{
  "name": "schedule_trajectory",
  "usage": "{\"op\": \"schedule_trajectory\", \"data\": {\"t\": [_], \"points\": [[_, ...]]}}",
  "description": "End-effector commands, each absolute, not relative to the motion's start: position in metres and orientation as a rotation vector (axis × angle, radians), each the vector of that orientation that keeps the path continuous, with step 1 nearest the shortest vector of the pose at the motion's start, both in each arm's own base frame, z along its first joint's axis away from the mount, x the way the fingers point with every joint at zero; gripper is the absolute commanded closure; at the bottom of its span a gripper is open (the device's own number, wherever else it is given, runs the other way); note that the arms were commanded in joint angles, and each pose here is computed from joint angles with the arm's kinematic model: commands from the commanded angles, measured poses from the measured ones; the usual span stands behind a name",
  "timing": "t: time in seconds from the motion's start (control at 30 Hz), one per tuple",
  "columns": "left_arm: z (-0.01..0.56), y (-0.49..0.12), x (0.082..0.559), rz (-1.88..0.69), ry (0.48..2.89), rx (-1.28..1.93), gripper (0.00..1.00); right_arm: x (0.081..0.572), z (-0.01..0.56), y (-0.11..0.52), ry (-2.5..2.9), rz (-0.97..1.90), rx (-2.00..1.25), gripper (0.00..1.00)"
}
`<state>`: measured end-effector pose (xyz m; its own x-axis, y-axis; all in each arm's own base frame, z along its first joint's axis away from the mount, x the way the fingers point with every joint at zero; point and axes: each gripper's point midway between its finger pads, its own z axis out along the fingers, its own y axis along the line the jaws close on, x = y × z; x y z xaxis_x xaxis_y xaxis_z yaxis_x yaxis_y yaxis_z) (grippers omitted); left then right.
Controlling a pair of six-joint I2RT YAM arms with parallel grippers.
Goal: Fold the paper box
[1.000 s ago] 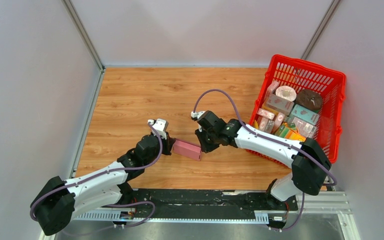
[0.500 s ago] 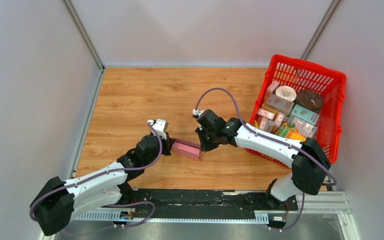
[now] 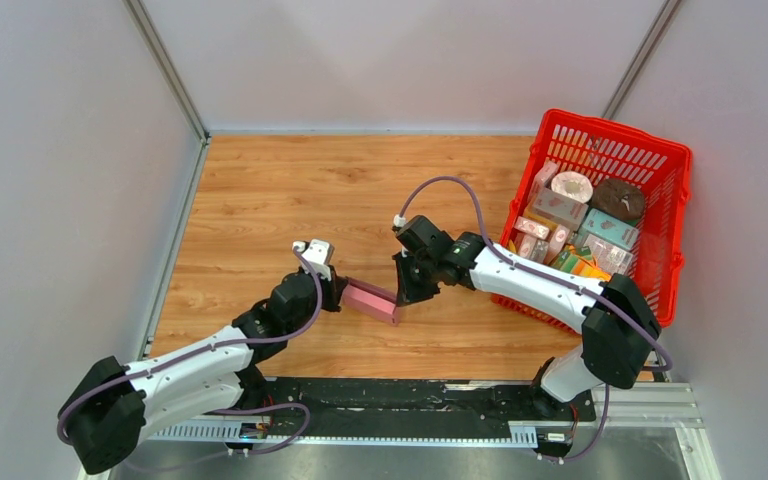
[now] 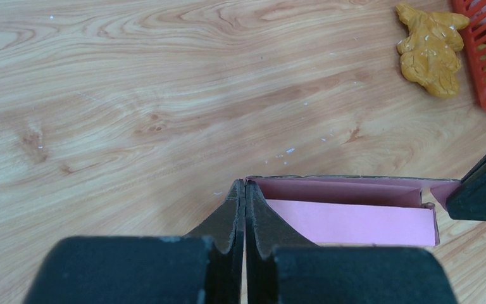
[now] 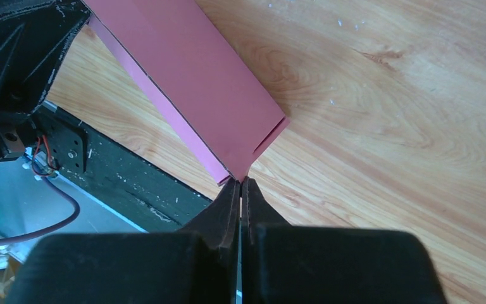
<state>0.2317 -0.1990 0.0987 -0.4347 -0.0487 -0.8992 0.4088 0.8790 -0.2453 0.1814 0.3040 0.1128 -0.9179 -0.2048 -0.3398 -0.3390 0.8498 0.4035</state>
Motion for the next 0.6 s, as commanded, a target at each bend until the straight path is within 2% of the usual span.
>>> {"op": "schedule_trajectory", "data": {"t": [0.0, 0.2, 0.3, 0.33, 0.4, 0.43, 0.5, 0.53, 0.57], "points": [[0.070, -0.196, 0.212, -0.530, 2.062, 0.316, 1.00, 0.186, 0.132, 0.330, 2.691, 0.839, -0.333, 1.00], [0.069, -0.200, 0.211, -0.538, 2.069, 0.321, 1.00, 0.182, 0.124, 0.336, 2.724, 0.906, -0.294, 0.99], [0.069, -0.200, 0.211, -0.537, 2.070, 0.322, 1.00, 0.185, 0.121, 0.333, 2.709, 0.884, -0.325, 0.90], [0.069, -0.200, 0.211, -0.538, 2.070, 0.323, 1.00, 0.187, 0.121, 0.330, 2.694, 0.864, -0.345, 0.78], [0.069, -0.200, 0.211, -0.536, 2.070, 0.322, 1.00, 0.197, 0.121, 0.320, 2.619, 0.773, -0.444, 0.63], [0.069, -0.200, 0.211, -0.535, 2.068, 0.322, 1.00, 0.202, 0.122, 0.316, 2.589, 0.739, -0.474, 0.49], [0.071, -0.200, 0.211, -0.538, 2.064, 0.323, 1.00, 0.210, 0.129, 0.313, 2.451, 0.691, -0.640, 0.38], [0.071, -0.200, 0.211, -0.535, 2.064, 0.324, 1.00, 0.212, 0.132, 0.313, 2.408, 0.685, -0.688, 0.28], [0.071, -0.200, 0.211, -0.533, 2.063, 0.328, 1.00, 0.211, 0.136, 0.315, 2.365, 0.690, -0.742, 0.25]]}}
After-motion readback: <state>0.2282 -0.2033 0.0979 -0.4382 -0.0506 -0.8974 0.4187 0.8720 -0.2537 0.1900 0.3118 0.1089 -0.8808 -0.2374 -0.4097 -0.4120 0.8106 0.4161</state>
